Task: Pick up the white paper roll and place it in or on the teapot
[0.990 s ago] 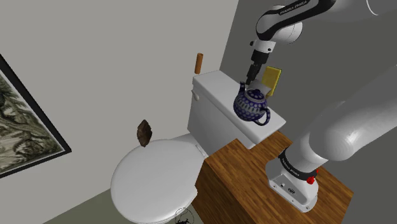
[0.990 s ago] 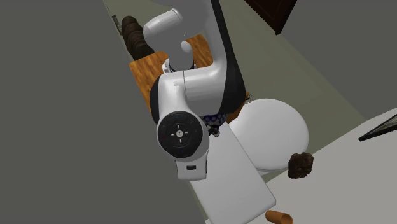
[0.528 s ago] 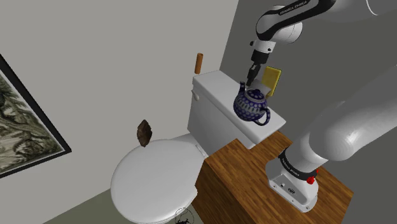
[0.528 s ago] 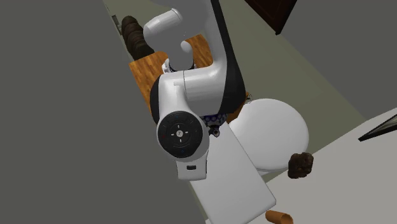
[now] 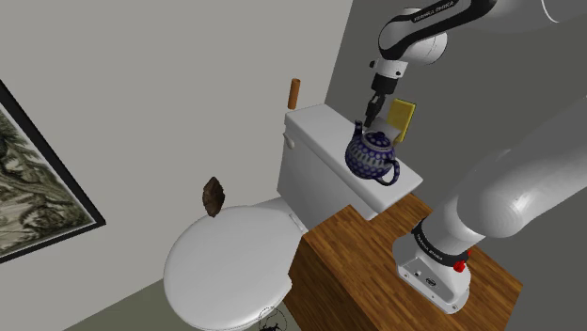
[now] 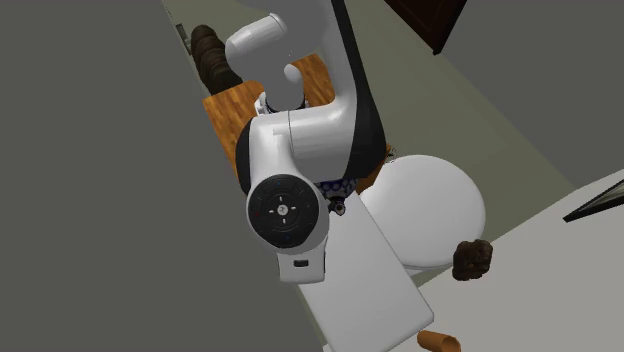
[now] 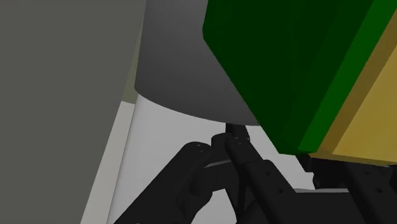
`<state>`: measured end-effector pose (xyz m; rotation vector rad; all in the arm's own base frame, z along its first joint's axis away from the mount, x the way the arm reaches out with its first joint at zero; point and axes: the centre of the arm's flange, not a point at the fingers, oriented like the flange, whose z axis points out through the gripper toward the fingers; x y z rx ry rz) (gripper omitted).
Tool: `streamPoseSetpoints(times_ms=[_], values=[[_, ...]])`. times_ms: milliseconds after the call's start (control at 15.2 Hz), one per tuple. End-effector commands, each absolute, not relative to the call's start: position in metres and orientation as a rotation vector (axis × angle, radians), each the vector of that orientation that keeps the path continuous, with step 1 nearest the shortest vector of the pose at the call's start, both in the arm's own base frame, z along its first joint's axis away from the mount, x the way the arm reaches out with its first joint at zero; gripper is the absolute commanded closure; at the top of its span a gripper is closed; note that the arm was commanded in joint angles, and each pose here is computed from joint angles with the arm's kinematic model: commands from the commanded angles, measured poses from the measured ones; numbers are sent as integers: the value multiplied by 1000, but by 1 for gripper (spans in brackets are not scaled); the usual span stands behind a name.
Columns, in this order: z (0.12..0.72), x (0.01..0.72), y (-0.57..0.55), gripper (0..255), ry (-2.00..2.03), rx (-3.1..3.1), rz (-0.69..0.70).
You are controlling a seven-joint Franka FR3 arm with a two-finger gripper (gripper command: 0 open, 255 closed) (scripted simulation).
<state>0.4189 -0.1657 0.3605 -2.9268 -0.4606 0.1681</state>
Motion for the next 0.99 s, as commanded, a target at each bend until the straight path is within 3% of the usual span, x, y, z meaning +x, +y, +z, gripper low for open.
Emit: streamPoseSetpoints(times_ms=[0, 858, 924], values=[[366, 419, -166, 255, -460, -2927, 169], [424, 418, -166, 255, -460, -2927, 168], [424, 418, -166, 0, -460, -2927, 168]])
